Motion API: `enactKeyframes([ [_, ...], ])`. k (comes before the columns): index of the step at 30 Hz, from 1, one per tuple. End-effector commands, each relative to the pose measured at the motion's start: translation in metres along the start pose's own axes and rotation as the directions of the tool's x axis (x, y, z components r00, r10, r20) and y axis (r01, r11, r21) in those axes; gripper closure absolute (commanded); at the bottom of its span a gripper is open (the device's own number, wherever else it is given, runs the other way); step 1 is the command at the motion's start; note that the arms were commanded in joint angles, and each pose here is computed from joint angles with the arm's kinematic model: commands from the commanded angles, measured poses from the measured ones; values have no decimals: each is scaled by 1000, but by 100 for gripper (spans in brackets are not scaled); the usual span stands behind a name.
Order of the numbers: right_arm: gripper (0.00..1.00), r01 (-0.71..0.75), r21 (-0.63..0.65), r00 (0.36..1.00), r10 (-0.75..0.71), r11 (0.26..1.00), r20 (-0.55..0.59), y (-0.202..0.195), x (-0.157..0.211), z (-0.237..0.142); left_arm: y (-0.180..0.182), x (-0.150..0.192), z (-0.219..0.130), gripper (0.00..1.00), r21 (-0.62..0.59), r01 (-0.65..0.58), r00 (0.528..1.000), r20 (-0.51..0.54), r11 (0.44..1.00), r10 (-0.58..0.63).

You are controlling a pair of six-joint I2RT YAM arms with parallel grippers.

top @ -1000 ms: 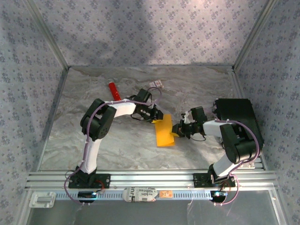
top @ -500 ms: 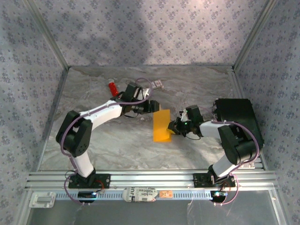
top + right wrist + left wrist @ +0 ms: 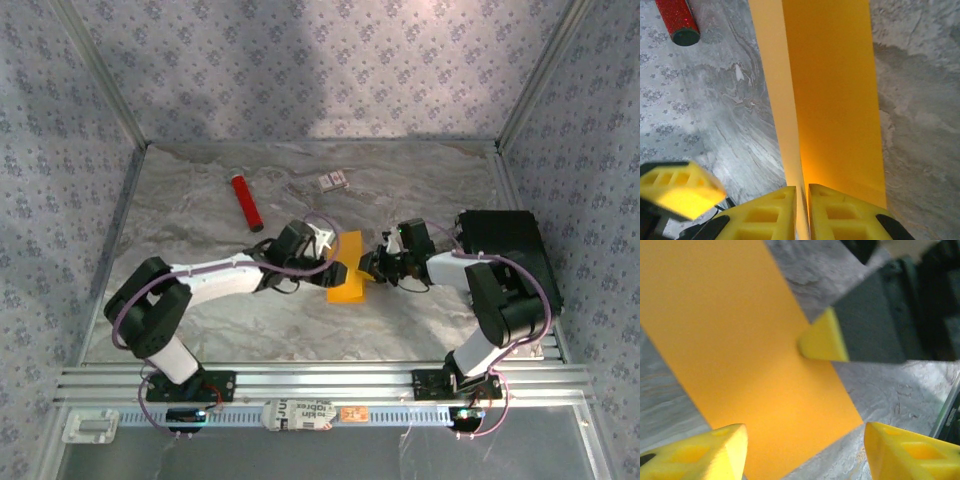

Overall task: Fold a paper plane with a square sheet of paper (pick it up from the middle)
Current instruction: Fold the triangle a second time at the center of the table.

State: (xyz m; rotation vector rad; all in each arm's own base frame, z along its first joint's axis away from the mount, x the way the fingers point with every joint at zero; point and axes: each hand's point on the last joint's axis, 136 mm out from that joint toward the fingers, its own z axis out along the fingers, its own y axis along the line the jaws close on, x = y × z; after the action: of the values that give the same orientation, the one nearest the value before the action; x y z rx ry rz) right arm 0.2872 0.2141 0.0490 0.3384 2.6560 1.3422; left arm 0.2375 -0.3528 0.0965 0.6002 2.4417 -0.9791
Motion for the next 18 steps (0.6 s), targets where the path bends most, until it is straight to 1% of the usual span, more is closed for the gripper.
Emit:
enactKeyframes([
  [1, 85, 11, -11, 1000, -11, 1000, -27, 3, 1, 0, -4, 1, -4, 34, -123, -201, 976, 62, 972, 209],
  [3, 85, 11, -19, 1000, -11, 1000, -28, 4, 0, 0, -7, 9, -2, 32, -183, -277, 957, 38, 943, 288],
  [7, 85, 9, -29, 999, -10, 1000, -30, 7, -1, 0, -9, 23, 6, 29, -271, -388, 919, -37, 881, 393],
  [13, 85, 10, -32, 1000, -11, 999, -22, 11, -3, 0, -25, 40, 22, 23, -287, -517, 855, -131, 806, 502],
  [16, 85, 11, -34, 1000, -11, 999, -22, 13, -3, 0, -25, 45, 30, 21, -315, -573, 819, -179, 757, 546],
  [18, 85, 10, -35, 1000, -11, 999, -23, 13, -3, 0, -25, 47, 34, 18, -346, -610, 790, -203, 713, 578],
])
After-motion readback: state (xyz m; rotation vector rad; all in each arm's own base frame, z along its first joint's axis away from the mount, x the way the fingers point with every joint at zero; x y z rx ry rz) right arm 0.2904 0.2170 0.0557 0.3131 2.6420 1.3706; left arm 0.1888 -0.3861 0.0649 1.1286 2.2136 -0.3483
